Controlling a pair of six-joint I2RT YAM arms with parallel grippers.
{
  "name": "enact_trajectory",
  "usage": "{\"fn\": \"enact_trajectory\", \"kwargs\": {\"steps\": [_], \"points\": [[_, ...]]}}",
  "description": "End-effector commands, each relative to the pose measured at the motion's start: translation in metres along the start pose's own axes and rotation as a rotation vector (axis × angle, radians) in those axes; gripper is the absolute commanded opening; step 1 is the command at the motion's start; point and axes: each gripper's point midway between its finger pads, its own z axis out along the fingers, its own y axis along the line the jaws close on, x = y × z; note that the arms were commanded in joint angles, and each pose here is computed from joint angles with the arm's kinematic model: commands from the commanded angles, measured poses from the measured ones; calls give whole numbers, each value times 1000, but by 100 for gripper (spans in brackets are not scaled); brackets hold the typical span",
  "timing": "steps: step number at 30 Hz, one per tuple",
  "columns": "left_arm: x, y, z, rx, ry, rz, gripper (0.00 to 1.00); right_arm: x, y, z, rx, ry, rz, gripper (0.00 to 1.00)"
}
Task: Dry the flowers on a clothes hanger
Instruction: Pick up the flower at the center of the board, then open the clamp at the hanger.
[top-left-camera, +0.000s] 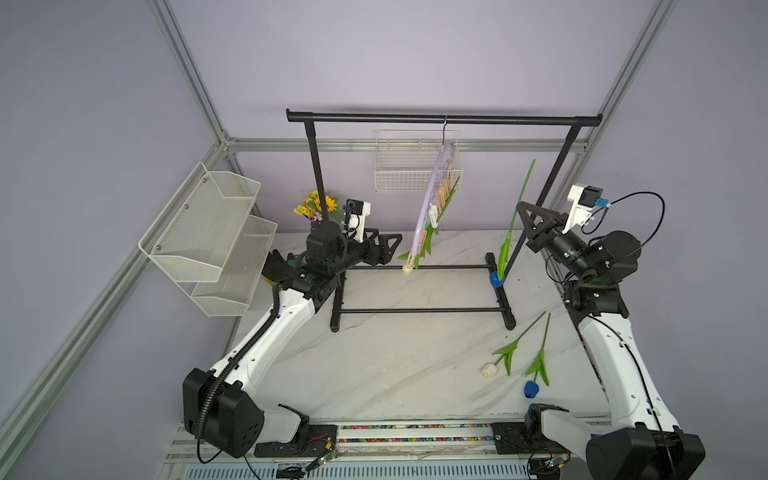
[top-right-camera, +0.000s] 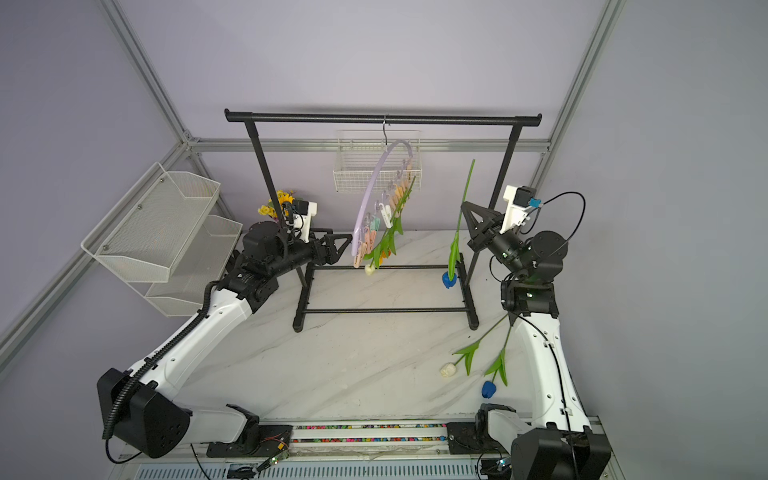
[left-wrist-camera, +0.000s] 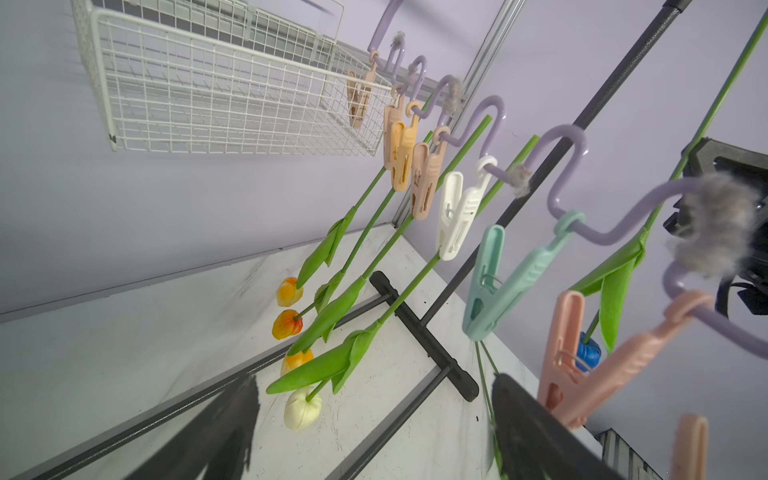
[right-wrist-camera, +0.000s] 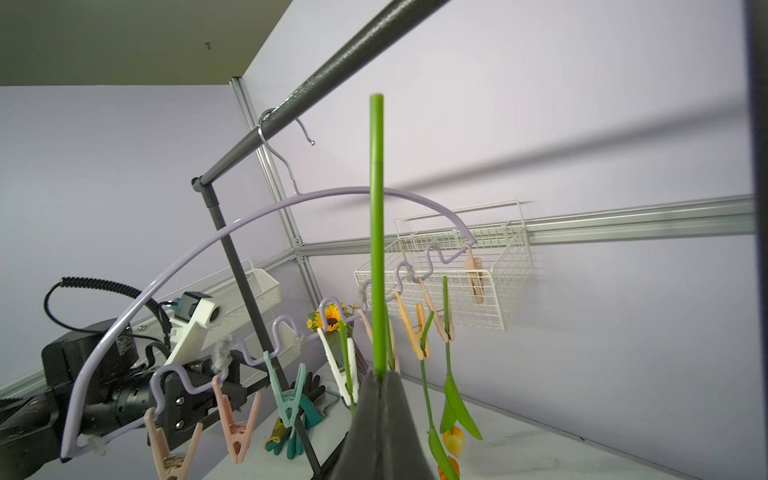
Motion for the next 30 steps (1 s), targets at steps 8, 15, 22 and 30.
{"fn": "enact_trajectory", "kwargs": {"steps": [8, 15, 22, 30], "points": [[-40, -19, -1, 59, -70, 76, 86, 14, 16, 40, -98, -5, 21, 0], [-41, -28, 6, 110, -37, 107, 85, 33, 6, 73, -72, 10, 44, 0], [-32, -57, 19, 94, 25, 255, 83, 60, 5, 112, -78, 71, 67, 0], [-26, -89, 32, 135, 43, 322, 83, 74, 3, 128, -80, 106, 83, 0]]}}
